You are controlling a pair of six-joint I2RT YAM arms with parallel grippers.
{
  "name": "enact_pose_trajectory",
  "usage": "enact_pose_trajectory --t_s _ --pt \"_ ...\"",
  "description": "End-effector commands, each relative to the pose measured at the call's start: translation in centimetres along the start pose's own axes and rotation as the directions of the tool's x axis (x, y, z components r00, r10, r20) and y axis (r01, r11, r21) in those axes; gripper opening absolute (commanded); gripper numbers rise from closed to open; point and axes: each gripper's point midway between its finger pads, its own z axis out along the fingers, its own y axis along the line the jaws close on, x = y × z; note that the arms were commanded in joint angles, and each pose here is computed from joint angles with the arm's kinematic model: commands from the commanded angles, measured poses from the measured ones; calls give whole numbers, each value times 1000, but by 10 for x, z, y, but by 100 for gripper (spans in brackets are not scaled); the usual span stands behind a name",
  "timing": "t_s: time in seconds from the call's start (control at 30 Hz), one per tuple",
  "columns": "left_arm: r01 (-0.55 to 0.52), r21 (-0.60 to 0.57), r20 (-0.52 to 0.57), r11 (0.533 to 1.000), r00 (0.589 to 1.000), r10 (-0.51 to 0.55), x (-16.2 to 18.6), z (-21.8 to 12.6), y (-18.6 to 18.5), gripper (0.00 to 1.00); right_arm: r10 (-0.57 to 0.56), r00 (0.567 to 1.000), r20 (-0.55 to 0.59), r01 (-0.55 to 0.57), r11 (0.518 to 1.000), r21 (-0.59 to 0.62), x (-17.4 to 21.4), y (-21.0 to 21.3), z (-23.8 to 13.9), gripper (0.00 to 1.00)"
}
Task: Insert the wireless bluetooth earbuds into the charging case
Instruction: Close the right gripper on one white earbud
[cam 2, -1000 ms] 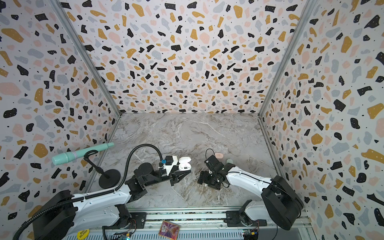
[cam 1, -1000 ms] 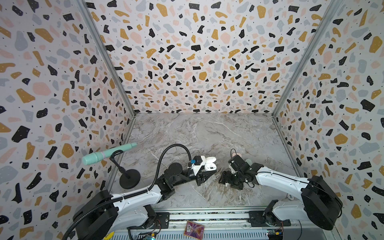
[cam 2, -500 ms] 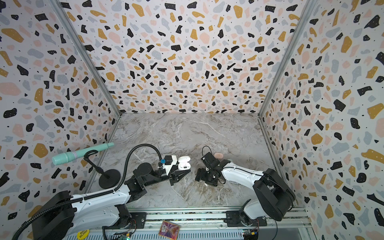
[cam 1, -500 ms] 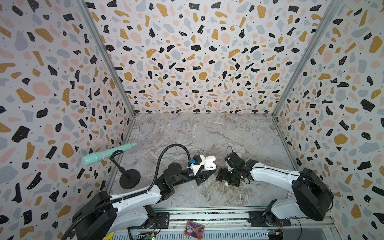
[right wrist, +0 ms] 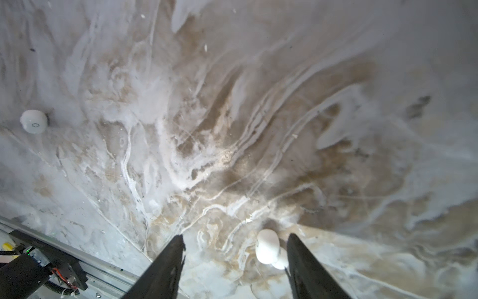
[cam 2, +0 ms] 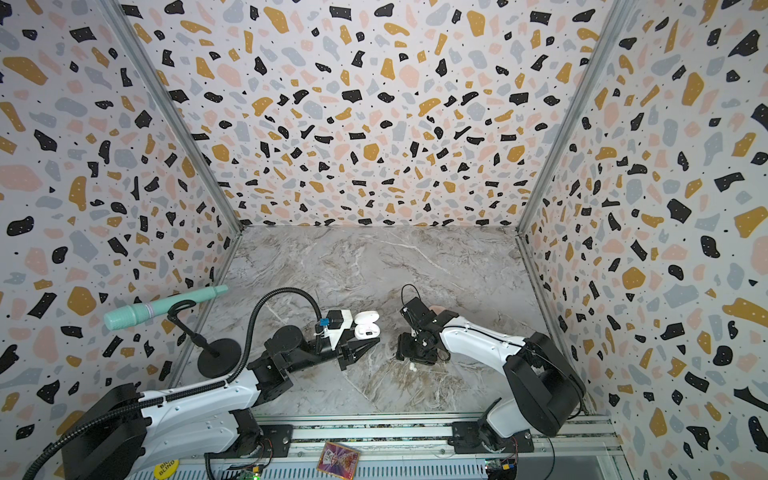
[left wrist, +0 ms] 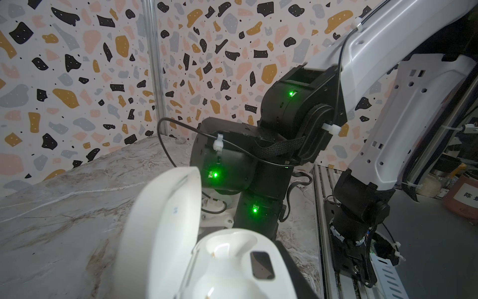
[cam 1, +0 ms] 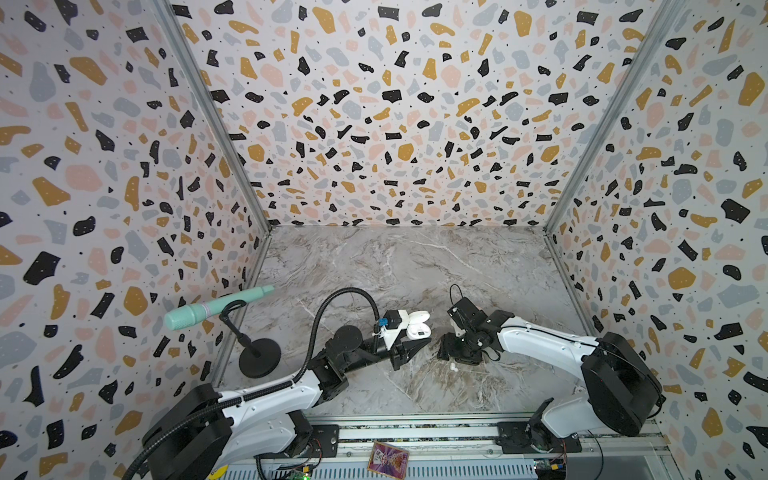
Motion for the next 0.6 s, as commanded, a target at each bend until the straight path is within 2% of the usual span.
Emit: enact_pose_trajectory --t_s 0.0,0.27,0.57 --pt "-27 2 50 1000 998 27 -13 -2 -1 16 -32 999 -37 35 998 59 5 -9 -2 58" --pt "-26 1 50 1000 998 26 -12 -3 -1 16 -22 999 -45 26 997 70 9 -13 1 43" --pt "-15 3 51 1000 999 15 -8 -2 0 16 -27 998 -53 32 994 100 14 -18 6 36"
